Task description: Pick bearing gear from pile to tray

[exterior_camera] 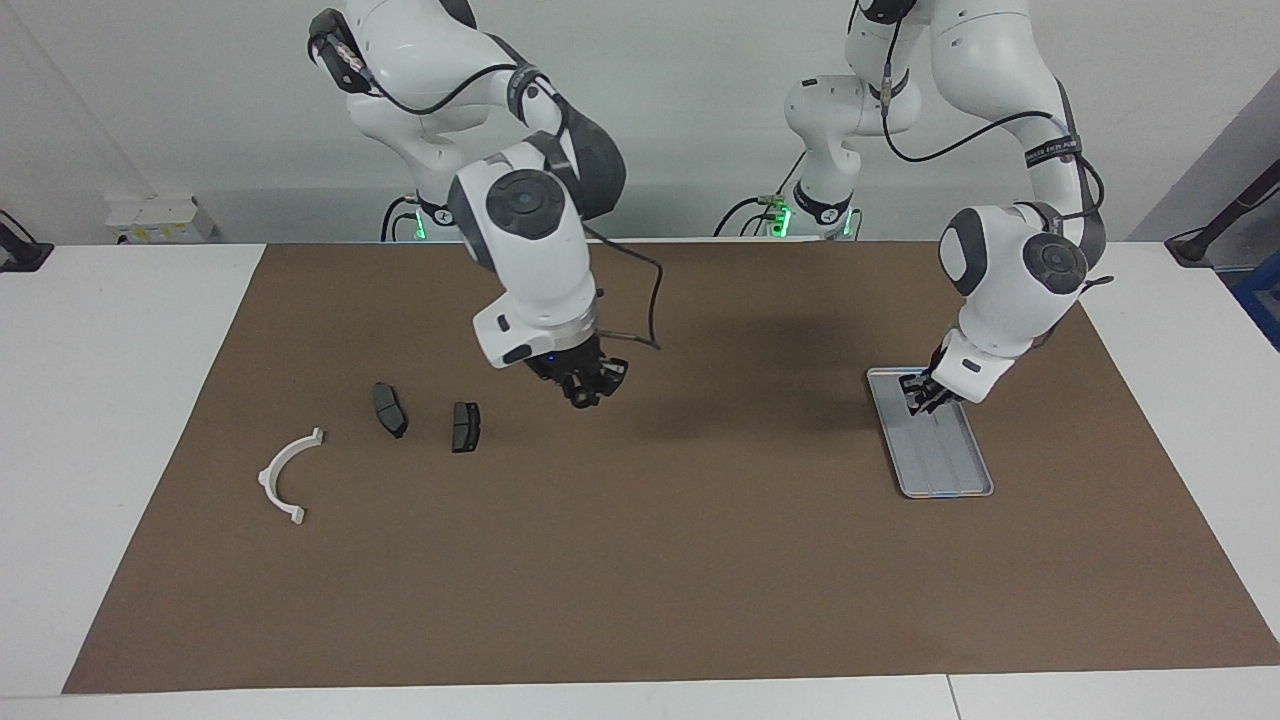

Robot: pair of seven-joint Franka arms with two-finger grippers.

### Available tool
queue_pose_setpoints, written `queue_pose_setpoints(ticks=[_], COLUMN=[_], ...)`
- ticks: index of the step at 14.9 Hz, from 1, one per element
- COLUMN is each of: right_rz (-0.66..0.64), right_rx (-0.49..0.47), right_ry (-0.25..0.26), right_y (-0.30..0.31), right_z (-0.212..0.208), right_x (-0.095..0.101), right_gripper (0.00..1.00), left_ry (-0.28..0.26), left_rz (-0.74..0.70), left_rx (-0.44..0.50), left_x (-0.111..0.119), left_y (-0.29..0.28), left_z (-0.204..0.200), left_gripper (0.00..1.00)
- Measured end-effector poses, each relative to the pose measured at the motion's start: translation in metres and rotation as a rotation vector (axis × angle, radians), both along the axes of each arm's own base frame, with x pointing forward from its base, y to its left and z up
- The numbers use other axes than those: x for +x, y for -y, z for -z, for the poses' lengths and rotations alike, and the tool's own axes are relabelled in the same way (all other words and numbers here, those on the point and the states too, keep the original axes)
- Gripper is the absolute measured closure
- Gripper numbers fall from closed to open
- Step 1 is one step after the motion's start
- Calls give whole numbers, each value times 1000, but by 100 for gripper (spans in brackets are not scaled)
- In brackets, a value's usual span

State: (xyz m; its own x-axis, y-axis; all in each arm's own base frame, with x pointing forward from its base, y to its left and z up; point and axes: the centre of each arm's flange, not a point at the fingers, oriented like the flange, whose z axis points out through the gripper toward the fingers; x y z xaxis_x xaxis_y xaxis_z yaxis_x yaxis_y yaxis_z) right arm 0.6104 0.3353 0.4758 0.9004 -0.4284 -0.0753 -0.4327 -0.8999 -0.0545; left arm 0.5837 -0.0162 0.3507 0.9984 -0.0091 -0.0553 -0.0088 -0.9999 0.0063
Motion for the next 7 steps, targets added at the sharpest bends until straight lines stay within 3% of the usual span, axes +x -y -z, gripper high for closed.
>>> queue_pose_setpoints(ticks=[3, 7], right_rz=[76, 160], right_rx=[5, 6], right_ry=[-1, 0], right_y=[-58, -113], right_z=[0, 26], right_x=[-30, -46], right_gripper=[64, 64], left_ry=[-2, -3], left_rz=[11, -5], left_rx=[-2, -2], left_x=[-21, -41], left_y=[-14, -24], left_z=[18, 30], left_gripper=[76, 76])
